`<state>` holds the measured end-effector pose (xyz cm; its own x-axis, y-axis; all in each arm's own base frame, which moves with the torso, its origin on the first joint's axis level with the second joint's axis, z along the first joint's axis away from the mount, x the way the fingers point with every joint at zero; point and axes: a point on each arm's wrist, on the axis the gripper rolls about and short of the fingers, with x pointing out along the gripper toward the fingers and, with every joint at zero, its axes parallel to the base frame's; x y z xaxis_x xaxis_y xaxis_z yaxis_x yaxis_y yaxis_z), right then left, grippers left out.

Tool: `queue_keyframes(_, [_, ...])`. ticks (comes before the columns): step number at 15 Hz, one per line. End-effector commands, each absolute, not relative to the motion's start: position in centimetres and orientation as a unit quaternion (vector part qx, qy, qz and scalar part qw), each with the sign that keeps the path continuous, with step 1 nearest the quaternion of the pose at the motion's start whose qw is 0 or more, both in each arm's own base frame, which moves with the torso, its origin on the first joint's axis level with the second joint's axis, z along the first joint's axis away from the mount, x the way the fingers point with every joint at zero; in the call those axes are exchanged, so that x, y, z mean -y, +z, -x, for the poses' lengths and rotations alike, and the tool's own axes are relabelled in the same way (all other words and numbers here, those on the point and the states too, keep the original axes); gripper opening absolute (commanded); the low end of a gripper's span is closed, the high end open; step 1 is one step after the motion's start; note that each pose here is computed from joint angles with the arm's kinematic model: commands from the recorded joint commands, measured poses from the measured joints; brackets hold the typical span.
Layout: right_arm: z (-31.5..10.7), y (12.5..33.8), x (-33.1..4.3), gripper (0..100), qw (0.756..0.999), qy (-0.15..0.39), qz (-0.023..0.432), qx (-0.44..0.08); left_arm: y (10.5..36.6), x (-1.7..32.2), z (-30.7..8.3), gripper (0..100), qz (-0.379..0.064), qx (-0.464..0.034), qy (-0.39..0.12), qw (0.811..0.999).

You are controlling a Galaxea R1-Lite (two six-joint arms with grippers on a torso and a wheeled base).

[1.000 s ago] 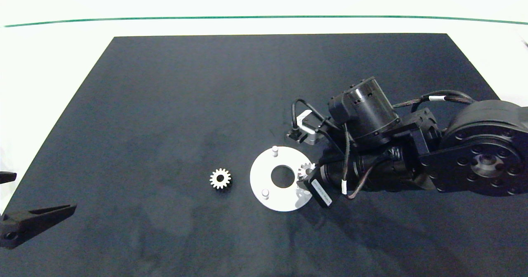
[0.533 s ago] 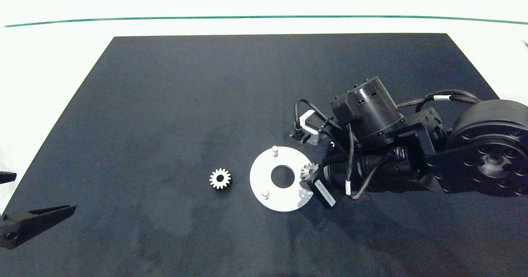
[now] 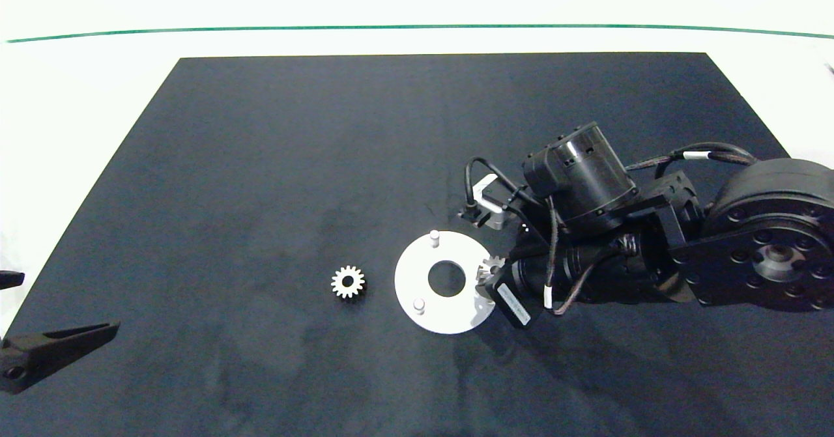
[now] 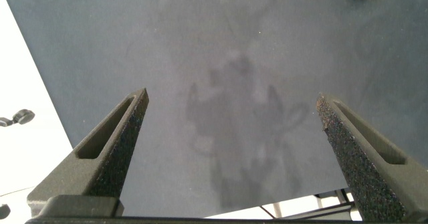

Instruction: Install three planetary gears onto the carrier pins

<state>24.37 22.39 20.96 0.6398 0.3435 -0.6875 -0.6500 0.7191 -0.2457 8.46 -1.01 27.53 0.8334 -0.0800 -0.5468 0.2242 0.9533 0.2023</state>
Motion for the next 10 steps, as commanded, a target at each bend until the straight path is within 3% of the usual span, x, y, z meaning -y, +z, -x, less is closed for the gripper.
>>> queue_keyframes(1, [-24.36,20.84,-22.46,25,0.871,0.285,0.246,-0.316,27.52,1.00,-8.32,100,-0.130,-0.278,-0.081,0.948])
queue_keyframes(10, [-24.19,20.80,-22.71,25,0.870,0.287,0.248,-0.315,27.57,0.97,-8.15,100,-0.131,-0.275,-0.080,0.949])
